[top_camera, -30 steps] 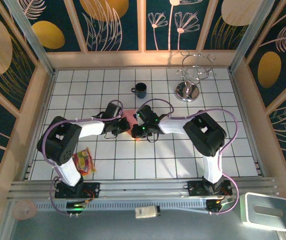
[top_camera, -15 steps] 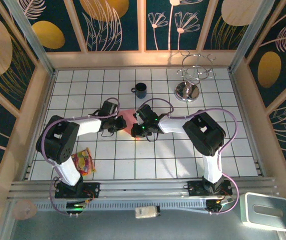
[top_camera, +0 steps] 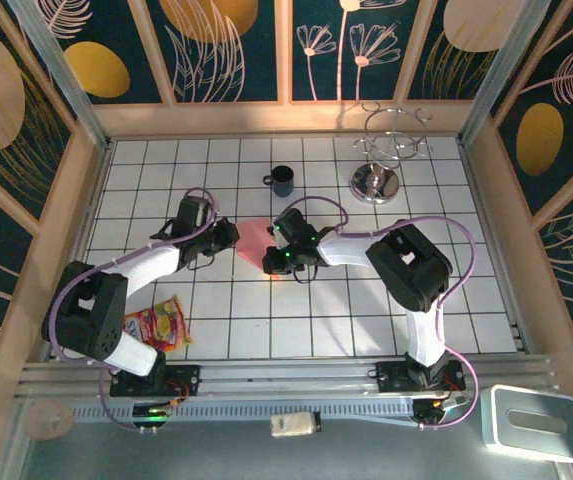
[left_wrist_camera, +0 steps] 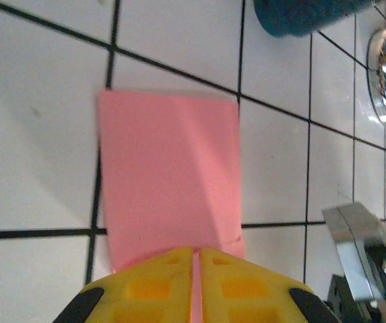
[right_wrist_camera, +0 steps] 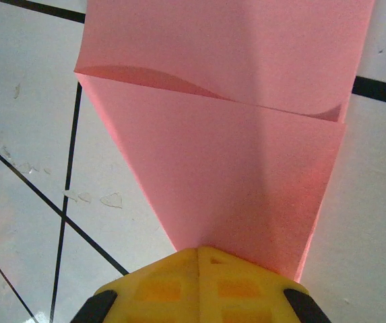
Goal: Fold a paper plane with a square sheet of paper (pick it up from the middle)
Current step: Third fold the triangle at the center of the table.
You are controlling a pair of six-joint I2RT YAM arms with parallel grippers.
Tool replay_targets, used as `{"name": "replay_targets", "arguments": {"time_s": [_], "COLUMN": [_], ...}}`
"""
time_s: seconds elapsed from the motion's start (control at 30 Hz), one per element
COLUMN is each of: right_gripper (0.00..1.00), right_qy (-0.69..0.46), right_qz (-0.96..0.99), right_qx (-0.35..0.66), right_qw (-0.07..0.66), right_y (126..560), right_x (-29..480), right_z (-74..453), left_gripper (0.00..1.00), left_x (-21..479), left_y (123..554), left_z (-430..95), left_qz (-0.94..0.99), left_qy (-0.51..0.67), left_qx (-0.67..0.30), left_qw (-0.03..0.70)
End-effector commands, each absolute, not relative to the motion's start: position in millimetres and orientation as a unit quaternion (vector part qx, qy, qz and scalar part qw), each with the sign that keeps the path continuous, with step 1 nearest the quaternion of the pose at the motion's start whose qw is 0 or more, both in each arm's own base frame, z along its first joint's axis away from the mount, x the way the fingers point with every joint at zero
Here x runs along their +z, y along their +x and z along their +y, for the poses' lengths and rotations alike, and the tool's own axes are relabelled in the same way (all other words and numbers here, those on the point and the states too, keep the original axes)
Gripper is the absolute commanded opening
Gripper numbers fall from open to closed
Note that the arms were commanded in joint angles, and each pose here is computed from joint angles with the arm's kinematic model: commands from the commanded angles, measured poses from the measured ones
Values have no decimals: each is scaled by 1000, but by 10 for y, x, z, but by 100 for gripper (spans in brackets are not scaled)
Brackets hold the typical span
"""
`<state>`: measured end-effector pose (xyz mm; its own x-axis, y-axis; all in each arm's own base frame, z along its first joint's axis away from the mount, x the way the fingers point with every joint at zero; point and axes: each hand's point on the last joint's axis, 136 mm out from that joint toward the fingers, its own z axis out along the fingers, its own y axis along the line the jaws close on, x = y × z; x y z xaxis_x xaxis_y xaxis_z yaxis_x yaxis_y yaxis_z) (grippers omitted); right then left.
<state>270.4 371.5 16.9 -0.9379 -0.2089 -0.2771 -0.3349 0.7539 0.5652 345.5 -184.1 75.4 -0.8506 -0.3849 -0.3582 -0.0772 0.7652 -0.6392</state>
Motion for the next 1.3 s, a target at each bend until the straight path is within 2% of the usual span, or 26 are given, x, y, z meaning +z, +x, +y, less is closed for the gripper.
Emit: {"name": "replay_targets", "arguments": {"time_s": [0.0, 0.33, 0.47, 0.67, 1.13, 1.27], "right_gripper": [6, 6, 6, 6, 5, 5], "right_qy": [-111, -106, -101, -94, -84, -83], "right_qz": [964, 965, 968, 973, 976, 975], "right_qx": [240, 238, 231, 212, 202, 205], "right_qw": [22, 20, 14, -1, -9, -6], "right_y": [2458, 2455, 2426, 2337, 2259, 2277], "right_x": [-336, -346, -386, -476, -540, -526], "right_z": [3312, 3294, 3253, 3141, 3042, 3062], "left_gripper": [11, 11, 10, 11, 11, 11], "left_x": [595, 190, -56, -167, -68, 312], "left_y": [3250, 3178, 3151, 3191, 3585, 3728], "left_z": [-2092, -2237, -2030, -1754, -1264, -1469], "left_qz": [904, 928, 952, 968, 971, 957], "left_qy": [-129, -117, -125, -122, -135, -117], "left_qx": [-359, -323, -250, -174, -109, -173], "left_qw": [193, 141, 129, 134, 163, 200]}}
